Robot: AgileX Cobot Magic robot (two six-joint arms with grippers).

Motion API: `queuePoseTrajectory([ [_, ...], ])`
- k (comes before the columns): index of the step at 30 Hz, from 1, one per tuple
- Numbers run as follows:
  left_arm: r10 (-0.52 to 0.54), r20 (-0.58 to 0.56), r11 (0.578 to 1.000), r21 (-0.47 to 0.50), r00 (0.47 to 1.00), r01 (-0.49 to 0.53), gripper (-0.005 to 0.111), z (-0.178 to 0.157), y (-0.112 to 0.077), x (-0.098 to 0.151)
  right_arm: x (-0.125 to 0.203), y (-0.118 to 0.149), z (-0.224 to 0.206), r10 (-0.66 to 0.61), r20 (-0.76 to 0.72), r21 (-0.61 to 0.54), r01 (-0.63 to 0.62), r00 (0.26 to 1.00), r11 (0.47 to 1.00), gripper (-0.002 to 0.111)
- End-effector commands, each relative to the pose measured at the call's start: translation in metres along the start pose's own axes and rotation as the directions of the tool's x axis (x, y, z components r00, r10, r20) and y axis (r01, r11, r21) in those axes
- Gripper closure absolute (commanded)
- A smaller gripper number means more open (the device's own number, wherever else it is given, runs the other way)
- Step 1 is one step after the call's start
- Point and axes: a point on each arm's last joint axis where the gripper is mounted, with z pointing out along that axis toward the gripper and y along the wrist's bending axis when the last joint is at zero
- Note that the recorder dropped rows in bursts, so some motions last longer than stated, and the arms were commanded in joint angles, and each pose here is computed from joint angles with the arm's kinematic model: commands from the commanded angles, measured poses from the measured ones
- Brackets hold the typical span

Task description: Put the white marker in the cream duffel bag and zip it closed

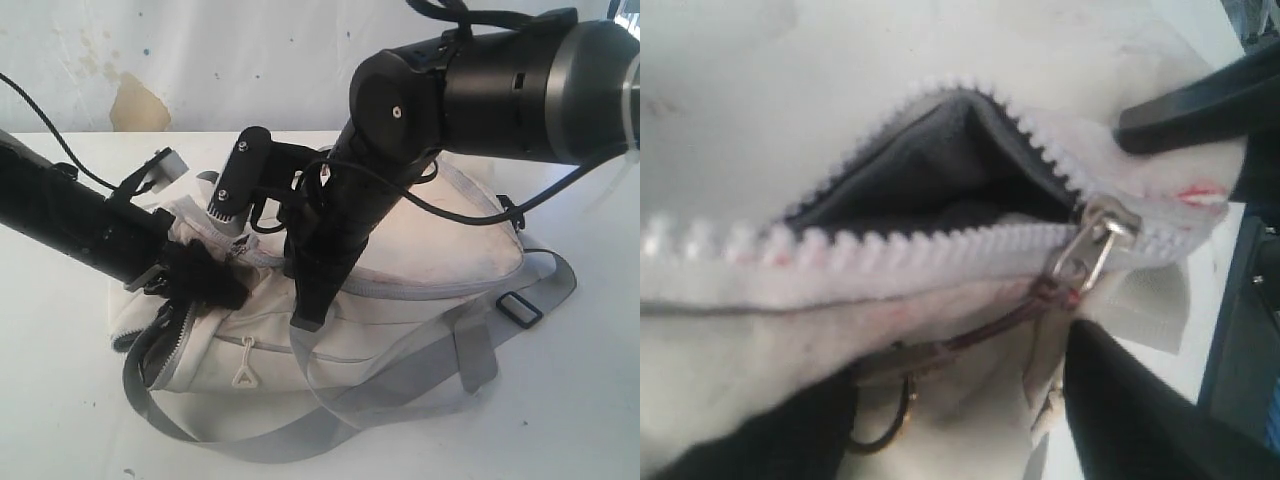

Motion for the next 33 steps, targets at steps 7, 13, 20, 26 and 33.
queuePoseTrajectory([
  [7,-0.010,0.066,1.000,0.020,0.998,0.009,0.057,0.002,0.000,-0.007,0.002,-0.002,-0.001,0.003,-0.005,0.012,-0.003,1.000,1.000,0.108],
  [13,-0.009,0.036,1.000,0.005,0.999,0.008,0.107,0.005,0.005,-0.003,0.002,-0.002,-0.001,0.003,-0.005,0.012,-0.003,1.000,1.000,0.108],
  [20,-0.055,0.002,0.993,0.103,0.998,0.055,0.107,-0.014,-0.017,-0.023,0.003,-0.002,-0.001,0.003,-0.011,0.006,-0.003,1.000,1.000,0.108],
  [26,-0.173,0.005,0.985,-0.007,0.985,0.173,0.107,-0.048,-0.009,-0.023,0.003,-0.002,-0.001,0.049,-0.014,0.004,-0.049,0.999,0.999,0.108],
  [33,-0.204,0.077,0.978,-0.035,0.976,0.207,0.107,-0.073,-0.005,-0.022,0.007,-0.002,-0.001,0.073,-0.050,0.003,-0.073,0.996,0.997,0.108],
])
